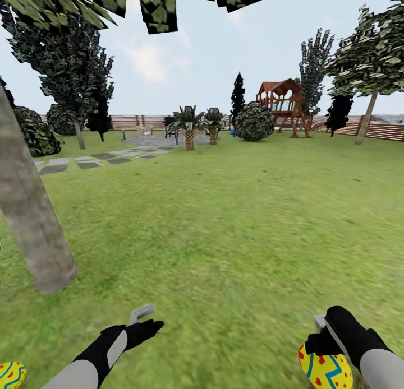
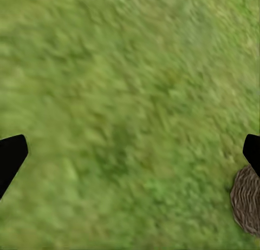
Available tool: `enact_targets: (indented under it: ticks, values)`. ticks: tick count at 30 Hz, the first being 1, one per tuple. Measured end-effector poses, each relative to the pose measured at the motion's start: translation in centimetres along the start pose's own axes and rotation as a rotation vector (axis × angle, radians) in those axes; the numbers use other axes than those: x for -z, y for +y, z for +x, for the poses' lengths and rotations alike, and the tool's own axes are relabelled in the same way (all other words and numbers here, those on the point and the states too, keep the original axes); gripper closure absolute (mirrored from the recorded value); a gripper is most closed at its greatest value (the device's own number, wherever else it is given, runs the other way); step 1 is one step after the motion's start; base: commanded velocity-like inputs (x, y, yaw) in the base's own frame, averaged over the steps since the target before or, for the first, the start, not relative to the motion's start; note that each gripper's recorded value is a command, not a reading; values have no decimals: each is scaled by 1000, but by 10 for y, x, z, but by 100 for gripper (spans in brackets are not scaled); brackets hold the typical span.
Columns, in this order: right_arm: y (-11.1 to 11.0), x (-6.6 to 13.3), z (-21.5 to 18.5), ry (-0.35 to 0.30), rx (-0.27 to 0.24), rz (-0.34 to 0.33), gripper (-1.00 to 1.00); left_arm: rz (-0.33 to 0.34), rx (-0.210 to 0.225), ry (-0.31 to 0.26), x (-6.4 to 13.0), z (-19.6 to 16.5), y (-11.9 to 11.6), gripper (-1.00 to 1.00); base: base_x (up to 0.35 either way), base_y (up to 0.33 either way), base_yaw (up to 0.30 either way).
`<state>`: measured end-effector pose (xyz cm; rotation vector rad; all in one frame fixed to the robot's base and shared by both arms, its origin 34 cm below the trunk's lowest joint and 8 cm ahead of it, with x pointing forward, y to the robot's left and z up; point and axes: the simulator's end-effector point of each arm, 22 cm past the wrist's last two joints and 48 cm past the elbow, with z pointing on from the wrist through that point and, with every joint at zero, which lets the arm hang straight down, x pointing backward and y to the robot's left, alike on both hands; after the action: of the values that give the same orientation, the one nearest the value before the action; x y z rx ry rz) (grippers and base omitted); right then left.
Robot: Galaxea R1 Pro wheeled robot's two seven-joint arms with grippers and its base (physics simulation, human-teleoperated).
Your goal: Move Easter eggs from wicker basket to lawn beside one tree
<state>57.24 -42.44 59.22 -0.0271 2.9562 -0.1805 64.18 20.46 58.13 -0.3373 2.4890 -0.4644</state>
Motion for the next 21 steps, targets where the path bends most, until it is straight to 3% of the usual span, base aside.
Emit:
enact_targets:
  ticks: [15, 21]
  values:
    - [1, 0, 0, -1, 0, -1, 100, 4, 3, 1, 0, 0, 0, -100, 111, 324, 0]
    - [2, 0, 0, 0, 0, -2, 100, 14, 5, 1, 0, 1, -2, -100, 69, 139, 0]
